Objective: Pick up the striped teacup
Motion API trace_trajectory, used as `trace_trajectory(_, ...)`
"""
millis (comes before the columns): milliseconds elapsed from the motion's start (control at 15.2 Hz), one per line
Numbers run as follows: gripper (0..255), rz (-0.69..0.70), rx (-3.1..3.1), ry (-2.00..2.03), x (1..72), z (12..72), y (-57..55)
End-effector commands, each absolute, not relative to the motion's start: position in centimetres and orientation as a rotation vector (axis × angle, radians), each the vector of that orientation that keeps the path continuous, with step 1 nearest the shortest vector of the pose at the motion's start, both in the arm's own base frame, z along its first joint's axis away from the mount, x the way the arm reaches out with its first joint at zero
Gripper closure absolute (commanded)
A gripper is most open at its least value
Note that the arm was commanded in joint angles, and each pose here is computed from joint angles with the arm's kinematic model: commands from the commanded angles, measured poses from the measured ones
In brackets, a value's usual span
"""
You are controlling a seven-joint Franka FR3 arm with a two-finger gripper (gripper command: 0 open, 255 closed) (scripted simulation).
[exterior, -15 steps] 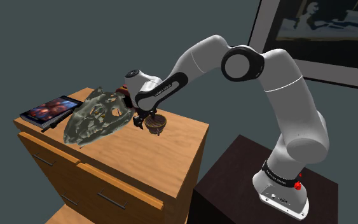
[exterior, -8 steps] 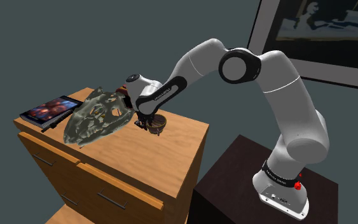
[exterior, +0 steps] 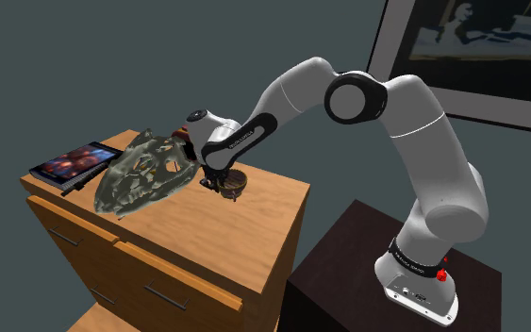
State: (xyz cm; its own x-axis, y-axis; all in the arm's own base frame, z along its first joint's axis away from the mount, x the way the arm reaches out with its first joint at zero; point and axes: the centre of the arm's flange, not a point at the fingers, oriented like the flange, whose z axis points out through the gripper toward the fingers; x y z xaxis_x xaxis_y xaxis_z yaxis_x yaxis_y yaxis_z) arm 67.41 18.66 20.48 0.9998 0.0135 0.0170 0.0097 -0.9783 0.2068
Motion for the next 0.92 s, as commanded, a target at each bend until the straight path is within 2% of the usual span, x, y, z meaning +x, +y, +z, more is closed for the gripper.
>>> trace_trajectory(0, 255, 0.026, 2.933, 0.017, 67.4, 21.0, 18.6)
trace_trajectory(858, 255, 0.026, 2.933, 0.017, 67.4, 27.8, 18.6)
